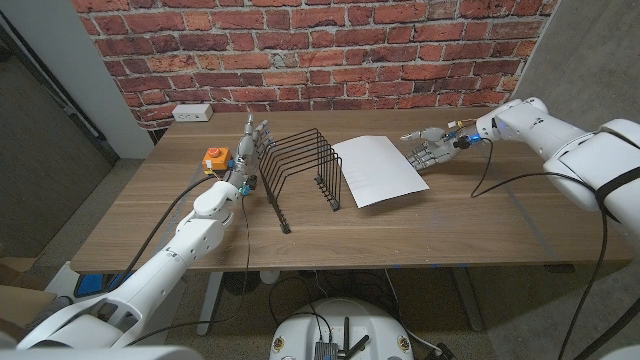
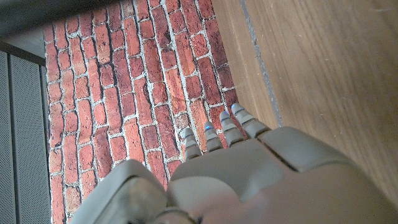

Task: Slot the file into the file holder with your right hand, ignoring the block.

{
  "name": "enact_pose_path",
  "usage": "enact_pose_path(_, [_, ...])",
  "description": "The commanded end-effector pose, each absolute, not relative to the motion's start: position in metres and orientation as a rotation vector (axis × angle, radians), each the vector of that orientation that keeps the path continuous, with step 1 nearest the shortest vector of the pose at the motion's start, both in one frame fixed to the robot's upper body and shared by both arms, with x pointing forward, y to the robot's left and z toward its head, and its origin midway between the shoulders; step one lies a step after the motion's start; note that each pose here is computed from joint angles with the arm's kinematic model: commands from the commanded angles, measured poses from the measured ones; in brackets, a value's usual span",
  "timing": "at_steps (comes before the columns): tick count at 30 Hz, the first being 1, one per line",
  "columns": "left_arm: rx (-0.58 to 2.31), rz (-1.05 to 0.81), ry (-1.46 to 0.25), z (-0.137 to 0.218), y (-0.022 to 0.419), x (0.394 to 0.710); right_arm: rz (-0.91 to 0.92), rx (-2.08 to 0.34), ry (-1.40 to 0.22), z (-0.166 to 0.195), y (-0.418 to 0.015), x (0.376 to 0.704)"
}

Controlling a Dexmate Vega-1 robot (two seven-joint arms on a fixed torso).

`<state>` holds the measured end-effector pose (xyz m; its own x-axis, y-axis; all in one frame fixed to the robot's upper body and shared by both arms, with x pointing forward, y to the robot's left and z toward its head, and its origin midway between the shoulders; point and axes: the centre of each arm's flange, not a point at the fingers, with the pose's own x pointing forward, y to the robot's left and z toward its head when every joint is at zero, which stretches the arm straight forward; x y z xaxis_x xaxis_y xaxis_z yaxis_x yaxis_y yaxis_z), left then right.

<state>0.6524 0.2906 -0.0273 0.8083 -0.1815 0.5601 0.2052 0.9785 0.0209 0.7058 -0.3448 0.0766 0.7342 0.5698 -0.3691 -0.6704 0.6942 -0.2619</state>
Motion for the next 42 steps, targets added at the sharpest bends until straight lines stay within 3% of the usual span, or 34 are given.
enact_pose_path(1, [-0.041, -0.207, -0.595, -0.027, 0.291, 0.652, 0.685, -0.435, 0.297, 0.076, -0.338, 0.709])
enact_pose_path(42, [-0.041, -0.207, -0.595, -0.027, 0.291, 0.652, 0.636, -0.519, 0.365, 0.077, -0.319, 0.716])
